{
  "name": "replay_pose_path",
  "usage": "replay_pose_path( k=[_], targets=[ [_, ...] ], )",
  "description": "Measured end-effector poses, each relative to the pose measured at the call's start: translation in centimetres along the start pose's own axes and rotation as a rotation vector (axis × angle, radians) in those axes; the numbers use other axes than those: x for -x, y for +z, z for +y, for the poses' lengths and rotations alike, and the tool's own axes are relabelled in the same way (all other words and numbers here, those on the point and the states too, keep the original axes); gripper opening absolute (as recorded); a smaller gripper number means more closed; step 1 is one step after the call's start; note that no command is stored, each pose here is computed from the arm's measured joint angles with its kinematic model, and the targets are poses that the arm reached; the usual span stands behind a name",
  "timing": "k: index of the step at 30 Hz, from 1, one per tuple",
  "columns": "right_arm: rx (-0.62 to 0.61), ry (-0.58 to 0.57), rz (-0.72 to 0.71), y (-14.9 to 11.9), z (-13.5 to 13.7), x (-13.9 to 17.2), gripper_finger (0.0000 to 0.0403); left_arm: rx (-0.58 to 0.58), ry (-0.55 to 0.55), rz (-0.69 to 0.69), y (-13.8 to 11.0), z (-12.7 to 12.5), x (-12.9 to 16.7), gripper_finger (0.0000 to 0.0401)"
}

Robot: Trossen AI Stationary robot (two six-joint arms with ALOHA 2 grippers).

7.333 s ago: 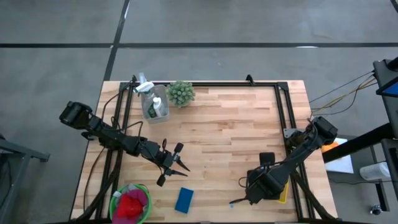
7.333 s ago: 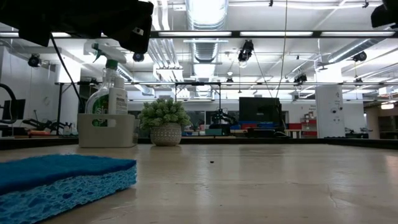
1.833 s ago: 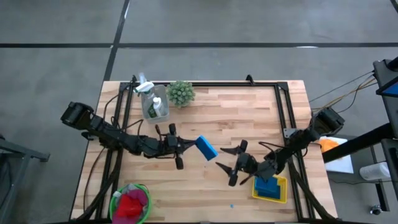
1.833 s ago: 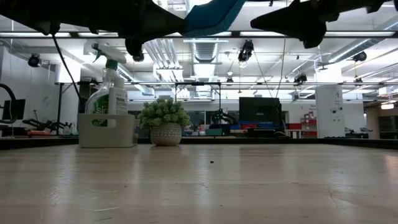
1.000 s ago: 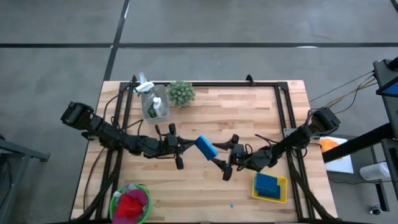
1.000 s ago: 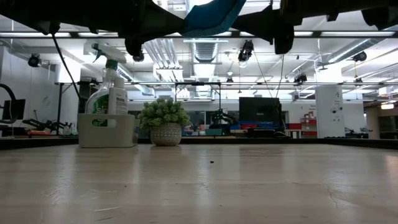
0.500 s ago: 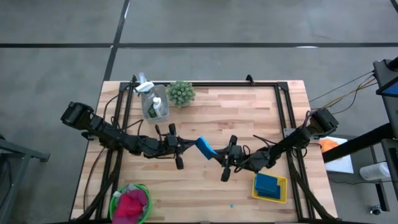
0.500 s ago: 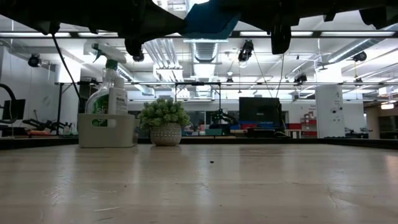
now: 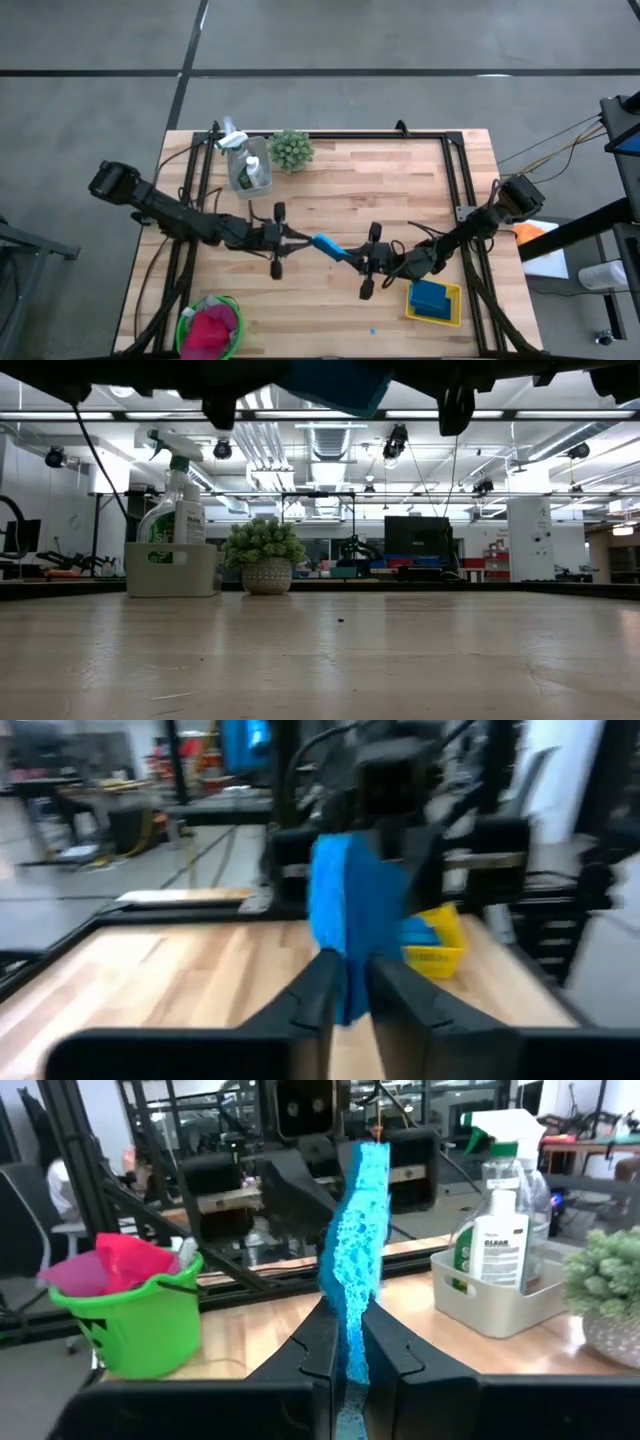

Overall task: Pick & Place Kitchen Items
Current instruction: Put the blue sponge into the yellow bin

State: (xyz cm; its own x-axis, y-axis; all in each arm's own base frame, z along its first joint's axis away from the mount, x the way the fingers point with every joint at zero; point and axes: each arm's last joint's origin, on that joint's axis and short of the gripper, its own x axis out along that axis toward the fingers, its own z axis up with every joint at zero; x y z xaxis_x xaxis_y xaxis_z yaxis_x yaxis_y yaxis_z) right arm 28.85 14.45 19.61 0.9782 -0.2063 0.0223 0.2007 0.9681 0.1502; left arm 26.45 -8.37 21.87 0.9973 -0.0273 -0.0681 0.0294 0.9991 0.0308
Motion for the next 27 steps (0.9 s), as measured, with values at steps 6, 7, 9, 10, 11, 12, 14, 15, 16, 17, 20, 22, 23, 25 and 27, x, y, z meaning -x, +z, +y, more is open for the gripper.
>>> replay_pose_path(
  k=[6, 7, 9, 10, 11, 12, 14, 15, 16, 17, 20, 22, 23, 25, 27],
  targets=[
    [0.055, 0.014, -0.001, -0.1, 0.4, 0.4, 0.0018, 0.025, -0.159, -0.12, 1.4, 0.5, 3.0, 0.0139],
    [0.056, 0.016, -0.001, -0.3, 0.5, 0.4, 0.0018, 0.03, -0.175, -0.144, 1.2, 0.6, 3.6, 0.015],
    [0.07, 0.02, 0.014, -0.9, 0.6, 0.3, 0.0018, 0.039, -0.195, -0.191, 0.7, 0.9, 4.6, 0.0169],
    [0.081, 0.034, 0.031, -1.4, 0.6, 0.3, 0.0018, 0.041, -0.197, -0.203, 0.4, 1.0, 5.0, 0.0178],
    [0.089, 0.061, 0.051, -1.9, 0.7, 0.3, 0.0018, 0.048, -0.199, -0.204, -0.1, 1.1, 5.5, 0.0186],
    [0.089, 0.099, 0.077, -2.3, 0.8, 0.3, 0.0018, 0.058, -0.2, -0.195, -0.6, 1.2, 5.8, 0.0192],
    [0.085, 0.162, 0.132, -2.8, 1.0, 0.3, 0.0018, 0.079, -0.201, -0.18, -1.2, 1.4, 6.2, 0.0201],
    [0.085, 0.177, 0.158, -2.8, 1.1, 0.4, 0.0018, 0.081, -0.201, -0.175, -1.4, 1.4, 6.4, 0.0204],
    [0.089, 0.183, 0.183, -2.7, 1.3, 0.5, 0.0018, 0.085, -0.201, -0.173, -1.5, 1.5, 6.4, 0.0205],
    [0.099, 0.183, 0.209, -2.4, 1.3, 0.6, 0.0018, 0.089, -0.201, -0.174, -1.5, 1.5, 6.4, 0.0206],
    [0.125, 0.179, 0.302, -1.3, 1.9, 1.0, 0.0018, 0.095, -0.202, -0.17, -1.5, 1.5, 6.4, 0.0207],
    [0.15, 0.173, 0.388, -0.6, 2.2, 1.6, 0.0018, 0.094, -0.201, -0.165, -1.5, 1.4, 6.4, 0.0207],
    [0.159, 0.17, 0.43, -0.2, 2.5, 2.0, 0.0018, 0.093, -0.201, -0.162, -1.5, 1.4, 6.3, 0.0207],
    [0.183, 0.161, 0.525, 0.5, 2.8, 3.0, 0.0018, 0.092, -0.2, -0.156, -1.4, 1.4, 6.2, 0.0207],
    [0.193, 0.149, 0.617, 1.4, 3.2, 4.0, 0.0018, 0.091, -0.198, -0.149, -1.4, 1.4, 6.2, 0.0207]
  ],
)
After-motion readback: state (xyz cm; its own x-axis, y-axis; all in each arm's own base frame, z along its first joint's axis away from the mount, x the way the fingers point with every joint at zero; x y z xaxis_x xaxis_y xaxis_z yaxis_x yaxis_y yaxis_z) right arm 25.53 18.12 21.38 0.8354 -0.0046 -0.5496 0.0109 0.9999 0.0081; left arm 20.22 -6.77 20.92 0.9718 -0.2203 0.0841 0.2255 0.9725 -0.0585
